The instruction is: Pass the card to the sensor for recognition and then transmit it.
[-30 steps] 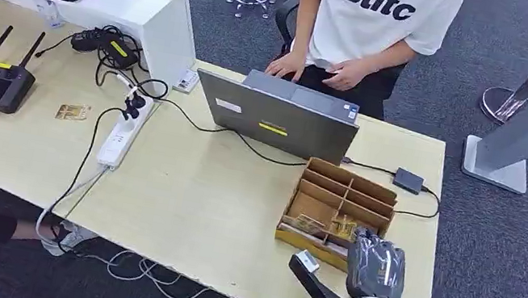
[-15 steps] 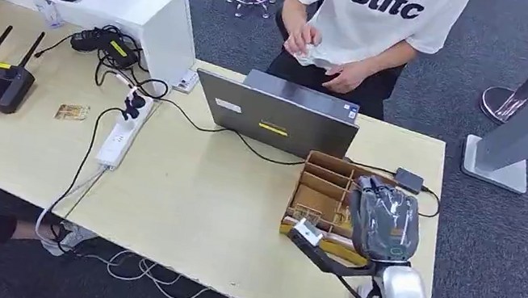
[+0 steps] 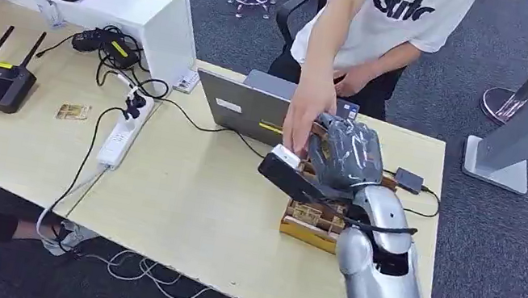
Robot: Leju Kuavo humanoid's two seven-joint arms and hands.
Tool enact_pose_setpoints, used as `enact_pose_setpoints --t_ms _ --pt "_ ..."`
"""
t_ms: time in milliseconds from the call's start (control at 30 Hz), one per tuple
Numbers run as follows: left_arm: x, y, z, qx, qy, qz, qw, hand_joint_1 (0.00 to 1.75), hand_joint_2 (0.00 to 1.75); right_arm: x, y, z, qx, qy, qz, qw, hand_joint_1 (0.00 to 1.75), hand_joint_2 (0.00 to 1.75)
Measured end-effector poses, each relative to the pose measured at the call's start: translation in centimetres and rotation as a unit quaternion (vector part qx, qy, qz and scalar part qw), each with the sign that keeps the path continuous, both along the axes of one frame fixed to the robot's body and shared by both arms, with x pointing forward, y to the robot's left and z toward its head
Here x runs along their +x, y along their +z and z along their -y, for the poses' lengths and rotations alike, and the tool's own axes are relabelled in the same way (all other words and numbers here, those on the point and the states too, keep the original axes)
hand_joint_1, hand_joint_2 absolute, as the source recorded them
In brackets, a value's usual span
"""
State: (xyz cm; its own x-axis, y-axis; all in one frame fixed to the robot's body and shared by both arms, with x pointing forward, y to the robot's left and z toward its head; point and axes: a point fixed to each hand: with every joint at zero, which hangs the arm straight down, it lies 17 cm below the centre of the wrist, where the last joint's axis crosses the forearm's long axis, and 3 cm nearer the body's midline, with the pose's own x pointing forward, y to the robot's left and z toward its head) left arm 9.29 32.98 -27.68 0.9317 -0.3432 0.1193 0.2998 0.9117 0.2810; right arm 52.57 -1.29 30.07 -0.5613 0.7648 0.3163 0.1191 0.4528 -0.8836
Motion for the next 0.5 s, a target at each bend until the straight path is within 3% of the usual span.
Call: enact_pose_setpoints --t_ms 267,300,333,500 --pt "0.2 0.0 0.2 -0.002 -0.012 0.0 1.0 0.0 1.75 2.2 2.3 -1.2 -0.078 -0.053 0.035 0.995 1.75 1.75" --pt "0.2 0.0 0.2 -0.002 -0.014 0.0 1.0 0.0 1.75 2.6 3.1 -1.3 -0.077 -0.058 0.036 0.995 0.26 1.75" --pt "0.2 0.0 0.3 -0.002 -0.016 -0.001 1.0 0.0 1.75 2.9 3.7 -1.3 -0.064 -0.058 0.03 0.996 0.0 1.75" --pt "0.2 0.0 0.5 -0.003 -0.02 -0.002 1.0 0.0 1.75 3.4 6.1 -0.8 0.116 -0.002 -0.046 0.992 0.0 1.75"
